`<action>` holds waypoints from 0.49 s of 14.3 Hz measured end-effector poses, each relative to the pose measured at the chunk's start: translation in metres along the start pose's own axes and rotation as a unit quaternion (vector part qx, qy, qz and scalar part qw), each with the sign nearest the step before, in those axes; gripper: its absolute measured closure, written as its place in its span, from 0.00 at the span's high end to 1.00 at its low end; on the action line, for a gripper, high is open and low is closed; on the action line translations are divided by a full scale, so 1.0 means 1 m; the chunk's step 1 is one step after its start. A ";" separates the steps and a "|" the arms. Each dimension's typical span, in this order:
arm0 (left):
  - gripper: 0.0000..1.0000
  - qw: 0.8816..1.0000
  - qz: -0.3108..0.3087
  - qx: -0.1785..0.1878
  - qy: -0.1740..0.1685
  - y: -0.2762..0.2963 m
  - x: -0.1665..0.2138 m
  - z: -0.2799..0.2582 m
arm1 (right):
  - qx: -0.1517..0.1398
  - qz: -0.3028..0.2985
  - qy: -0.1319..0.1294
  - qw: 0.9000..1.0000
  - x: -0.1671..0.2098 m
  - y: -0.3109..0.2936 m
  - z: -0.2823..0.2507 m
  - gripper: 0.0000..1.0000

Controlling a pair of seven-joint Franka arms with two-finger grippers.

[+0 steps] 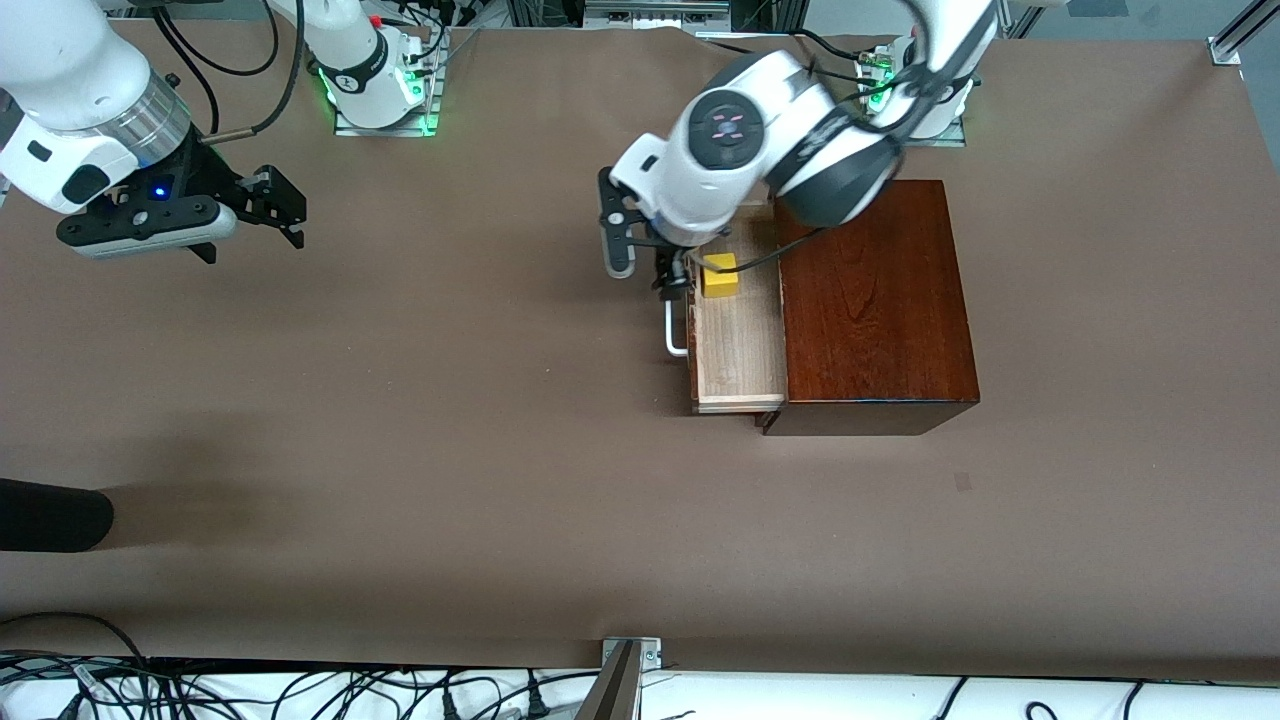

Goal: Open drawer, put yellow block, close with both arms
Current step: 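Withdraw the right gripper while the left gripper moves to the drawer front, then push the drawer shut into the box with the left gripper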

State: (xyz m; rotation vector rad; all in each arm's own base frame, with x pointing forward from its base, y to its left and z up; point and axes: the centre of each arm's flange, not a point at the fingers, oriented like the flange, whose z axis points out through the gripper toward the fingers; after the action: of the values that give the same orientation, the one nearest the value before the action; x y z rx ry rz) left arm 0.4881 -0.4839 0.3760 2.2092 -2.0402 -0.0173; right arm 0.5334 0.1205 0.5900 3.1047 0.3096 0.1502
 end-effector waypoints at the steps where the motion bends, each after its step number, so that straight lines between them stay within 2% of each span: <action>1: 1.00 1.000 0.021 0.013 -0.012 0.002 0.008 0.023 | 0.000 0.001 0.000 1.000 0.000 0.000 0.000 1.00; 4: 1.00 0.999 0.043 0.012 -0.020 0.000 0.017 0.078 | 0.000 0.002 0.003 1.000 0.001 0.000 -0.002 1.00; 7: 1.00 0.998 0.053 0.005 -0.030 -0.002 0.015 0.095 | 0.000 0.002 0.006 1.000 0.001 0.000 -0.011 1.00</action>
State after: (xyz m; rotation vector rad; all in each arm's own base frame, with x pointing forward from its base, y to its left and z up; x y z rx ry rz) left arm 0.4817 -0.5068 0.2827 2.1265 -2.1914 -0.0631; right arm 0.5333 0.1206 0.6008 3.1058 0.3046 0.1675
